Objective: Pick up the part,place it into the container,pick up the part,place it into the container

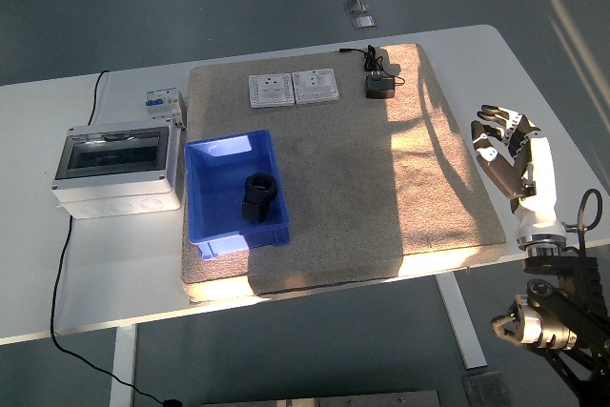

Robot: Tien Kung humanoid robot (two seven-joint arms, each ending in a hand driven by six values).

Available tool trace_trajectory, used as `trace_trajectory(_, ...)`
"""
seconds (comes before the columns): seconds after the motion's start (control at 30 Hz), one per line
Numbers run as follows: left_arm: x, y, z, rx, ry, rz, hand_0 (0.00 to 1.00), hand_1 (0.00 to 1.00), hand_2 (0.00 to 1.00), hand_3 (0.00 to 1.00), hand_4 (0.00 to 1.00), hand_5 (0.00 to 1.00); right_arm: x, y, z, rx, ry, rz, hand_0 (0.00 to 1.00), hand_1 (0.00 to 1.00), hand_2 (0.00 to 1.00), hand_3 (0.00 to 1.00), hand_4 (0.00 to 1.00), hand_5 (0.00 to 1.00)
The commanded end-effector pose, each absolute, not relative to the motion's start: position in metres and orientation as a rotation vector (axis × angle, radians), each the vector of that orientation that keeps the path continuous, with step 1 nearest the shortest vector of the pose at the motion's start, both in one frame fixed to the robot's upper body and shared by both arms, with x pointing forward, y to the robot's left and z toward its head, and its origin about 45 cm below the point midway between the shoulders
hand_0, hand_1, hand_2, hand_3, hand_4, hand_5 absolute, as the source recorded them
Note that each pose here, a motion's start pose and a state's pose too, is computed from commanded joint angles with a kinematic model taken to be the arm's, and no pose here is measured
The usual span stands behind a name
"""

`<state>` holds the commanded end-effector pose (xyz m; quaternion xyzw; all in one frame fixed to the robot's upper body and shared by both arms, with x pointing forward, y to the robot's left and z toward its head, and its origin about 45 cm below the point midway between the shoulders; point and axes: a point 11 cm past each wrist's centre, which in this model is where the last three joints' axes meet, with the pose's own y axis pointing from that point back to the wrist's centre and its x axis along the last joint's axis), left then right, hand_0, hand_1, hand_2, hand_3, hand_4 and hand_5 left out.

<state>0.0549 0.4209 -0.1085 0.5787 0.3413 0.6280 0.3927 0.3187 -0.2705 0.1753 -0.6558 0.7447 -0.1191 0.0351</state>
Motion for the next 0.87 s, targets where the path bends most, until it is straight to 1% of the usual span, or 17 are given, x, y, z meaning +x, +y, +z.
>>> trace_trajectory(0.03, 0.055, 0.4209, -0.1085, 1.469, 0.866, 1.594, 0.675, 0.664, 0.668, 0.619, 0.678, 0.688, 0.3188, -0.2712, 0.1748, -2.01, 2.292, -0.361, 0.744, 0.646, 0.691, 0.64, 0.657, 0.375)
trace_trajectory(0.07, 0.0551, 0.4208, -0.1085, 1.469, 0.865, 1.594, 0.675, 0.663, 0.669, 0.617, 0.674, 0.668, 0.3188, -0.2719, 0.1744, -2.005, 2.295, -0.355, 0.743, 0.653, 0.699, 0.639, 0.692, 0.401)
trace_trajectory(0.23, 0.0547, 0.42, -0.1088, 1.47, 0.865, 1.594, 0.675, 0.663, 0.669, 0.617, 0.674, 0.668, 0.3191, -0.2762, 0.173, -1.974, 2.307, -0.326, 0.743, 0.653, 0.699, 0.639, 0.692, 0.401)
trace_trajectory(0.27, 0.0545, 0.4199, -0.1089, 1.47, 0.866, 1.594, 0.675, 0.663, 0.669, 0.615, 0.671, 0.66, 0.3193, -0.2766, 0.1728, -1.973, 2.307, -0.321, 0.778, 0.73, 0.752, 0.662, 0.726, 0.433)
trace_trajectory(0.43, 0.0539, 0.4192, -0.1092, 1.471, 0.868, 1.591, 0.675, 0.663, 0.669, 0.615, 0.671, 0.66, 0.32, -0.2769, 0.1715, -1.975, 2.3, -0.292, 0.778, 0.73, 0.752, 0.662, 0.726, 0.433)
trace_trajectory(0.47, 0.0539, 0.4191, -0.1092, 1.471, 0.868, 1.591, 0.674, 0.663, 0.67, 0.613, 0.667, 0.649, 0.32, -0.277, 0.1714, -1.973, 2.299, -0.288, 0.986, 0.897, 0.912, 0.866, 0.955, 0.701)
trace_trajectory(0.63, 0.0533, 0.4187, -0.1095, 1.472, 0.871, 1.59, 0.674, 0.663, 0.67, 0.613, 0.667, 0.649, 0.3199, -0.2787, 0.1706, -1.961, 2.304, -0.272, 0.986, 0.897, 0.912, 0.866, 0.955, 0.701)
trace_trajectory(0.67, 0.0534, 0.4187, -0.1095, 1.472, 0.871, 1.59, 0.674, 0.664, 0.671, 0.612, 0.664, 0.644, 0.32, -0.2789, 0.1707, -1.96, 2.305, -0.271, 0.998, 0.9, 0.909, 0.901, 0.998, 0.787)
trace_trajectory(0.87, 0.0536, 0.4191, -0.1092, 1.473, 0.87, 1.592, 0.674, 0.664, 0.671, 0.612, 0.664, 0.644, 0.3202, -0.2789, 0.1702, -1.961, 2.308, -0.266, 0.998, 0.9, 0.909, 0.901, 0.998, 0.787)
